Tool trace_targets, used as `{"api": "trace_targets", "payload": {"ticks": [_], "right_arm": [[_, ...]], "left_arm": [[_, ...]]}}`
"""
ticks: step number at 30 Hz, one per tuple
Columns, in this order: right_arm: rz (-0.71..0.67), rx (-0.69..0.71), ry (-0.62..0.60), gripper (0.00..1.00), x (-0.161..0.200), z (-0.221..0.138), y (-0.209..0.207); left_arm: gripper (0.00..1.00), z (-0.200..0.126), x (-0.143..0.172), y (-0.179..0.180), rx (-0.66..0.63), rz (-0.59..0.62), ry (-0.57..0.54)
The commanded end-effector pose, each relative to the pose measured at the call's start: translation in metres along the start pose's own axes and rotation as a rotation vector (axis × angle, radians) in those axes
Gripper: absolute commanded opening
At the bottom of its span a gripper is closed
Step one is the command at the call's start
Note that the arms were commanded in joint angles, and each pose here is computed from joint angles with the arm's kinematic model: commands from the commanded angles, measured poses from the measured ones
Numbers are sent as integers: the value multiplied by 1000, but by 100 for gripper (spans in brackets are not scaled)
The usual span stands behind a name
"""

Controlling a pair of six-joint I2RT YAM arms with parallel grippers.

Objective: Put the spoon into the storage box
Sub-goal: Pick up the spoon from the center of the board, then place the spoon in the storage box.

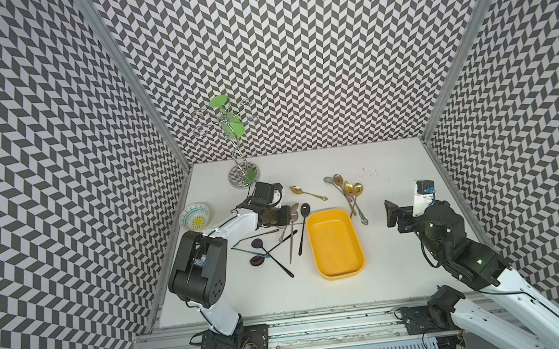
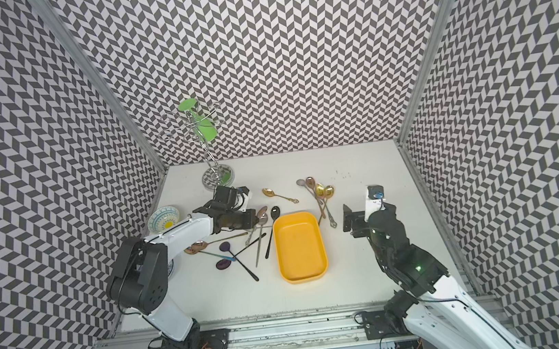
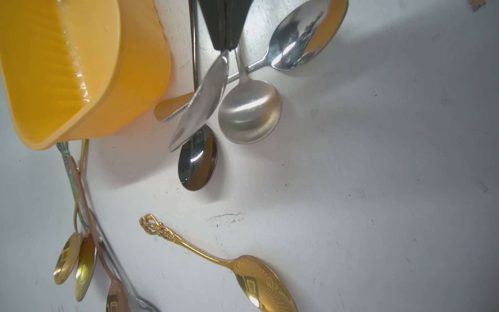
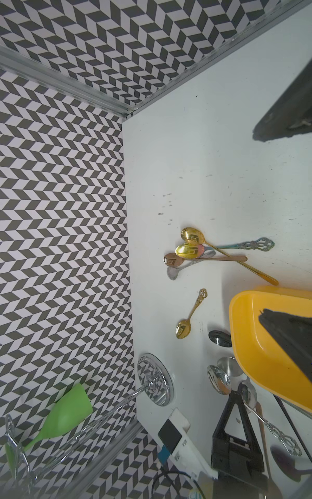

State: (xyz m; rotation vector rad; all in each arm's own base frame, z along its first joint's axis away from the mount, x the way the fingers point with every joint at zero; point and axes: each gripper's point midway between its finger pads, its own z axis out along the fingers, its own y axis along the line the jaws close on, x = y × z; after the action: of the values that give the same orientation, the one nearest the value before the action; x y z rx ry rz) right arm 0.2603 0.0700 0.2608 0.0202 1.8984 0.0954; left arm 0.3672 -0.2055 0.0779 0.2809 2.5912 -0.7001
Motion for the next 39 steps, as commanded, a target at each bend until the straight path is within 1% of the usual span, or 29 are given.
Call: {"api": "trace_targets", "payload": {"ticks": [1, 4, 9, 16, 18, 21, 24, 27, 33, 39], "right_arm": [[27, 4, -54, 99, -12, -2, -1], [26, 4, -53, 99, -12, -2, -1], [24, 8, -50, 99, -11, -1, -2], [24, 10, -49, 99, -11, -1, -2], [25, 8, -49, 99, -11, -1, -1], [26, 9, -52, 99, -11, -1, -2], [28, 7, -54, 99, -12, -2, -2], [27, 6, -53, 99, -12, -2, -2], [30, 12, -54, 99, -12, -2, -3], [30, 17, -53, 99, -11, -2, -4]], "left_arm": [[0, -19, -8, -33, 207, -43, -33], [0, -31, -6, -59, 363, -92, -26], [0, -49, 7, -84, 543, -218, -11], [0, -66, 28, -97, 639, -442, -35], [0, -72, 29, -102, 666, -504, -61], [0, -75, 26, -102, 663, -617, -88], [0, -71, 25, -106, 645, -648, -83], [0, -59, 30, -109, 612, -686, -54], [0, -37, 41, -117, 559, -704, -9], [0, -24, 44, -133, 548, -689, 13]]}}
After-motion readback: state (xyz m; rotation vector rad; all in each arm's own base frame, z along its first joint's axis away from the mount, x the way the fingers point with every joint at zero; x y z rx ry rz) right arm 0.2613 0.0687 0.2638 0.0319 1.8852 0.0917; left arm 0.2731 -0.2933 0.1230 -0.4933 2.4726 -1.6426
